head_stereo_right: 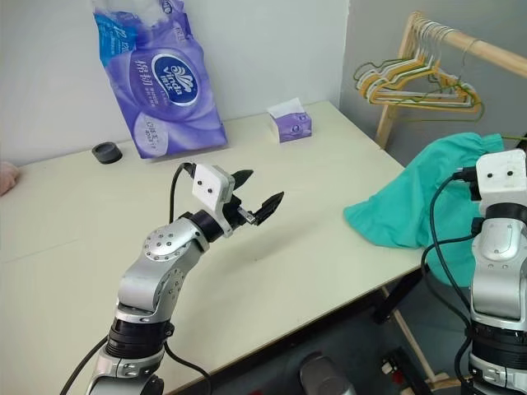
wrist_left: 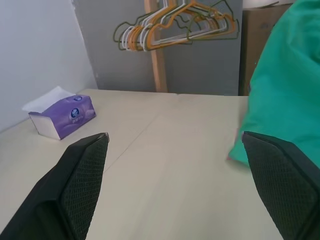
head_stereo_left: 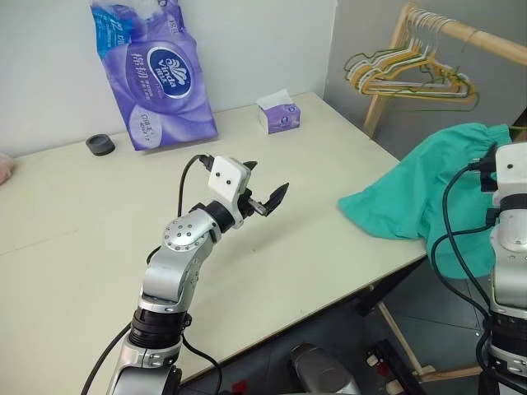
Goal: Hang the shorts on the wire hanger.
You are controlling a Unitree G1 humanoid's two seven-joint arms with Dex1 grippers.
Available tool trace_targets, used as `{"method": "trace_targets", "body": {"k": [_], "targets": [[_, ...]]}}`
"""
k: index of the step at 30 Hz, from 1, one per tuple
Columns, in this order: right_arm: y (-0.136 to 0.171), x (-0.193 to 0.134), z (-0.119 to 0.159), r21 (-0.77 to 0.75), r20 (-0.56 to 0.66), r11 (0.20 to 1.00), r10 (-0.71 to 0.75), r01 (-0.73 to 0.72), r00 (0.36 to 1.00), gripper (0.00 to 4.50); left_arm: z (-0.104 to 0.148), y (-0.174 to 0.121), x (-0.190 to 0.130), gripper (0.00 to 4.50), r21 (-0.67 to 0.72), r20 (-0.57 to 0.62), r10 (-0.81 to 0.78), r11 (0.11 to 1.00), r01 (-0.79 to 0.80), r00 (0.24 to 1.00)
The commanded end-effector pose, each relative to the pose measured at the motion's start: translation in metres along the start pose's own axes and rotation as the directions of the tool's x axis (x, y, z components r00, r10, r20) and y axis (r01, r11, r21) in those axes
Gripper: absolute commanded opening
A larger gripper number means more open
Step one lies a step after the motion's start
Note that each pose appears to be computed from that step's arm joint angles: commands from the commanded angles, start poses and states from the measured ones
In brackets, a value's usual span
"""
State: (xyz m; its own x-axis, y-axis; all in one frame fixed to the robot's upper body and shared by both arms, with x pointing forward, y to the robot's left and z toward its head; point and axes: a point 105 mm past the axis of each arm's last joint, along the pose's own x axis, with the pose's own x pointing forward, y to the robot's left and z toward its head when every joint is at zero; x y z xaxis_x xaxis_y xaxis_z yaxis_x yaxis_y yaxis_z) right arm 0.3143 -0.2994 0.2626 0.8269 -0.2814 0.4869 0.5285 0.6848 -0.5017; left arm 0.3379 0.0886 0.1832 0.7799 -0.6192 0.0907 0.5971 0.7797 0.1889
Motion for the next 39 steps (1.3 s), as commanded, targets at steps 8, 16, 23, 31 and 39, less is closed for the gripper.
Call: {"method": "trace_targets", "body": {"k": [8,16,23,31,39], "targets": [[0.089,-0.023,0.104,0.426,0.436,0.691,0.409,-0.584,0.802,4.48,0.012,0.031,-0.015,4.5,0.003,0.037,0.135,0.991,-0.136,0.99],[0.145,-0.033,0.113,0.456,0.531,0.354,0.628,-0.816,0.569,4.48,-0.016,0.098,-0.084,4.5,0.033,-0.098,0.553,0.833,-0.553,0.827],[0.195,-0.043,0.094,0.476,0.492,0.267,0.708,-0.838,0.506,4.48,-0.029,0.107,-0.136,4.5,0.075,-0.128,0.772,0.633,-0.77,0.623],[0.219,-0.056,0.1,0.539,0.516,0.177,0.703,-0.823,0.489,4.48,-0.036,0.112,-0.169,4.5,0.101,-0.149,0.848,0.525,-0.845,0.509],[0.222,-0.056,0.087,0.556,0.473,0.196,0.724,-0.808,0.501,4.48,-0.038,0.108,-0.16,4.5,0.076,-0.157,0.805,0.588,-0.806,0.572]]}}
